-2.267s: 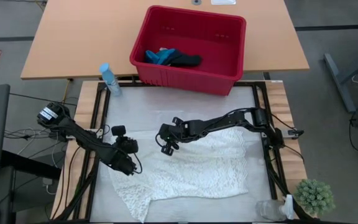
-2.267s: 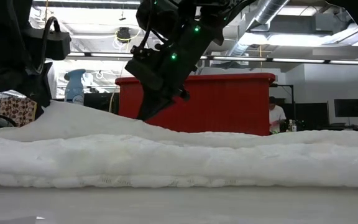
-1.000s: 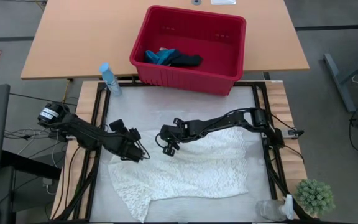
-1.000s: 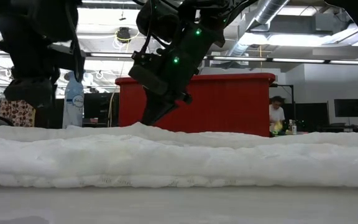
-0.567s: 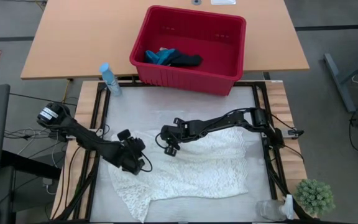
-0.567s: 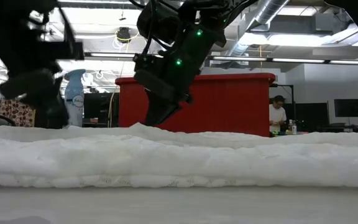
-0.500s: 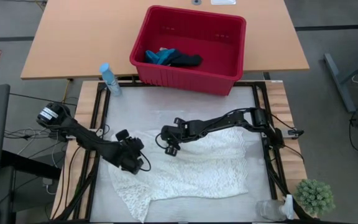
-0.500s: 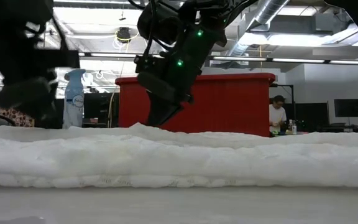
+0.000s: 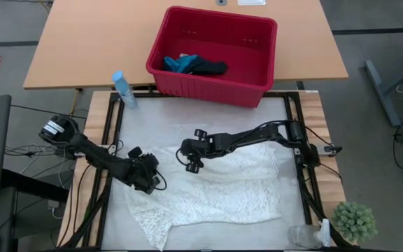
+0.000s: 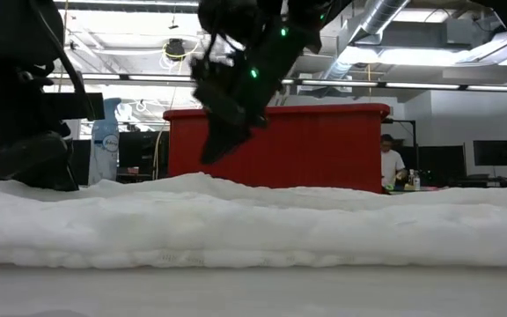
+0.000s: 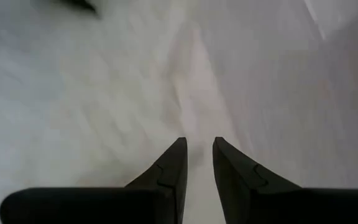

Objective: Fold Laundry from Bin
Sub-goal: Fold the white shirt

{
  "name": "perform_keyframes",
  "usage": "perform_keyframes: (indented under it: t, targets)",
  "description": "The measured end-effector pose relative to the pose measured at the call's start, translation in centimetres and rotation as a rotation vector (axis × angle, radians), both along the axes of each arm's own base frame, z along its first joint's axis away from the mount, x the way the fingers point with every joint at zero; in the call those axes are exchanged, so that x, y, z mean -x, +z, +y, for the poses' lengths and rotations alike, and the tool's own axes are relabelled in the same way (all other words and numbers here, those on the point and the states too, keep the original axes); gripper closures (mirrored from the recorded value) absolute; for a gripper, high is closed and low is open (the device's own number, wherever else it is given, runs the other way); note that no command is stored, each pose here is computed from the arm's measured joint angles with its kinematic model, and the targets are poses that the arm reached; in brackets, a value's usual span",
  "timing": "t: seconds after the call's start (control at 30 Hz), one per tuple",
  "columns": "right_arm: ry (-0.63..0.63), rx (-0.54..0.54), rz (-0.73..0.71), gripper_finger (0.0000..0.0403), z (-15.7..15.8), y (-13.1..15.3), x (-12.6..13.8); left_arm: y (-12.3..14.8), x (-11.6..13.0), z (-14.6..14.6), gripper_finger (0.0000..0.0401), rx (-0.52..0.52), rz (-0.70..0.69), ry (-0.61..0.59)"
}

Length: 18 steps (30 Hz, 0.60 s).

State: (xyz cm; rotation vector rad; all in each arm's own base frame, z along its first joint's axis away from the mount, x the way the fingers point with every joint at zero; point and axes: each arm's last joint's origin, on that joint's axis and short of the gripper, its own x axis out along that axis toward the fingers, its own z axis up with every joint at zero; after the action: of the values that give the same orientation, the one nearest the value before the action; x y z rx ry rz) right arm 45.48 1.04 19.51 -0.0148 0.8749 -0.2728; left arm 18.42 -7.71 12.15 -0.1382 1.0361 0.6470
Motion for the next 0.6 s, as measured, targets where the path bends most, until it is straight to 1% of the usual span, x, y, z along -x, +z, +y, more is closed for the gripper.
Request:
perform_keyframes:
  t: [0.13, 0.27, 0.37, 0.47, 0.6]
  targets:
    - [0.024, 0.01, -0.017, 0.0302, 0.4, 0.4, -0.1, 0.1, -0.1, -0.1, 0.0238, 0.0, 0.018, -0.023]
    - [0.013, -0.003, -0.029, 0.0302, 0.3, -0.3, -0.4, 0.1, 0.1, 0.0, 0.0238, -0.007, 0.035, -0.024]
    - [0.019, -0.008, 0.013, 0.0302, 0.5, -2.1, -0.7, 0.1, 0.1, 0.0, 0.0238, -0.009, 0.042, -0.024]
    - [0.03, -0.047, 0.067, 0.0302, 0.8, -4.0, -0.8, 0.1, 0.2, 0.0, 0.0238, -0.01, 0.045, -0.025]
    - [0.023, -0.039, 0.086, 0.0302, 0.7, -4.6, -0.9, 0.0, 0.2, 0.1, 0.0238, -0.014, 0.055, -0.033]
